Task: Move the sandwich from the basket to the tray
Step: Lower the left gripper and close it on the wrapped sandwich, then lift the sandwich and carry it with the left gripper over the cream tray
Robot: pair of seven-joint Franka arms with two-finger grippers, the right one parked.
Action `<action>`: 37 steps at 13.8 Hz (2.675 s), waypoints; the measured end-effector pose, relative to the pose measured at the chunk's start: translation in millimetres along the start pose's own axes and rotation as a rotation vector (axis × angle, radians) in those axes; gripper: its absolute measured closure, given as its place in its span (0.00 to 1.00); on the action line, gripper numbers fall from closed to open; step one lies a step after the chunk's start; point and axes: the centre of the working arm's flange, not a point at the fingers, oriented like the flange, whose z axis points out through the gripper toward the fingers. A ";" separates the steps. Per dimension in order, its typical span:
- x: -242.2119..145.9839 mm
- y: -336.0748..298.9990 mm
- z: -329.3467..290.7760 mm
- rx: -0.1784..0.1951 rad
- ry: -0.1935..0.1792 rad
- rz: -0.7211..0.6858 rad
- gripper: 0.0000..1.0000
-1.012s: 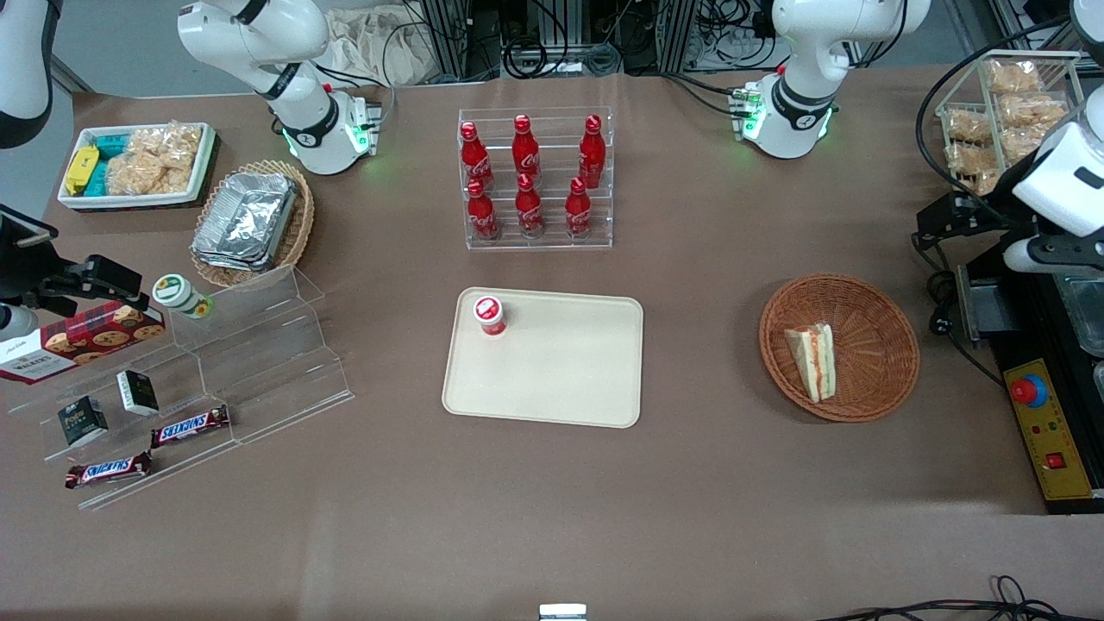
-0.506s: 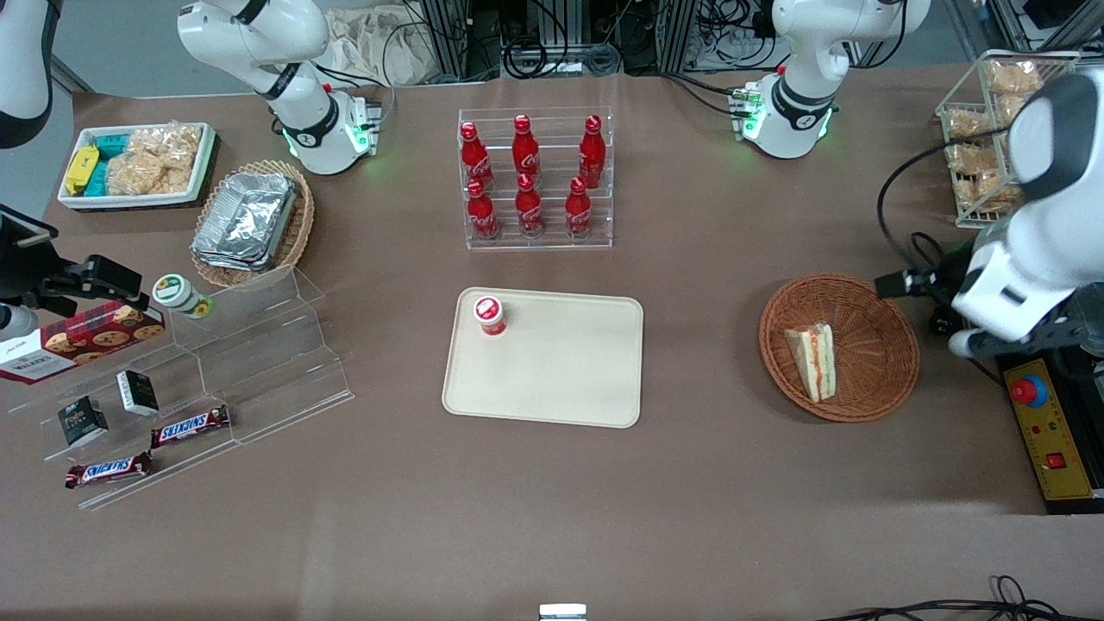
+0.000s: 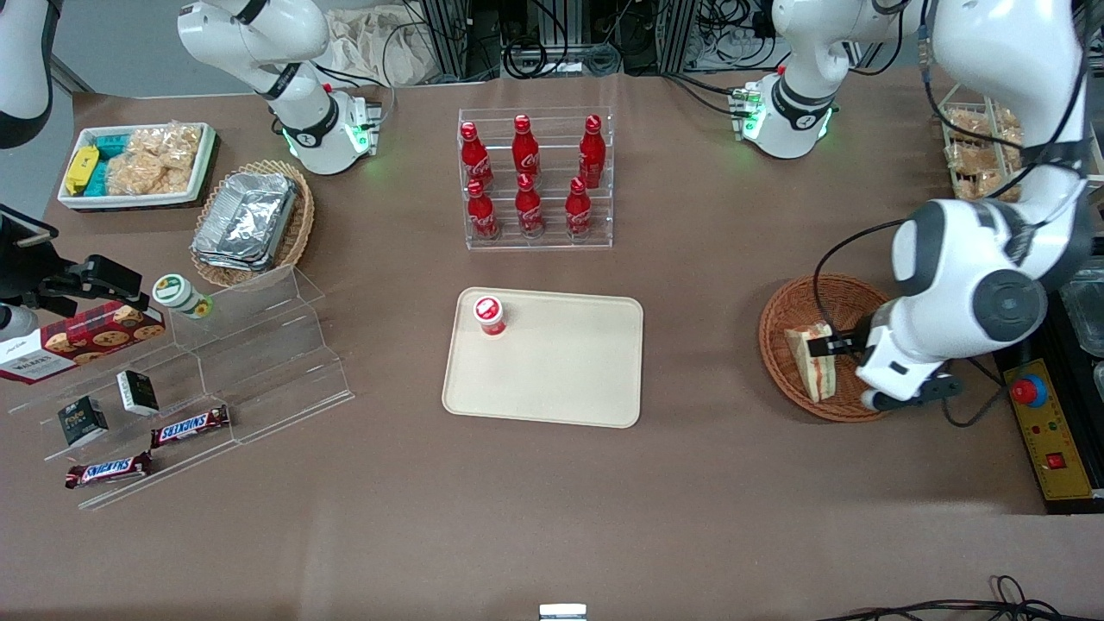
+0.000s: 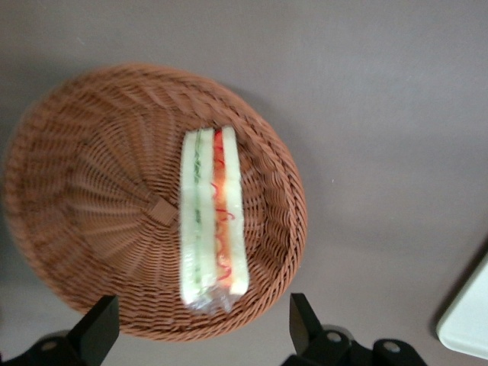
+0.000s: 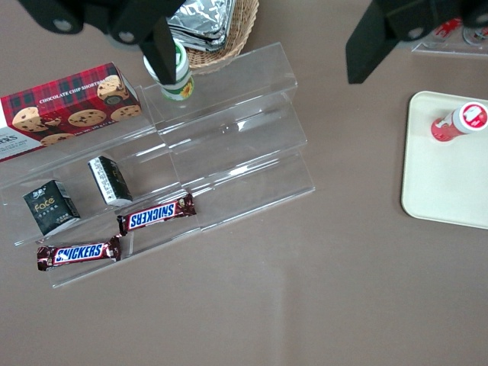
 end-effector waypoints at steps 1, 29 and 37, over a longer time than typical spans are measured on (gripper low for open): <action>-3.2 3.5 19.2 0.004 -0.001 -0.001 0.00; -134.4 157.4 -226.6 0.074 0.038 -0.016 0.85; -158.3 300.3 -109.8 -0.016 -0.006 -0.173 0.85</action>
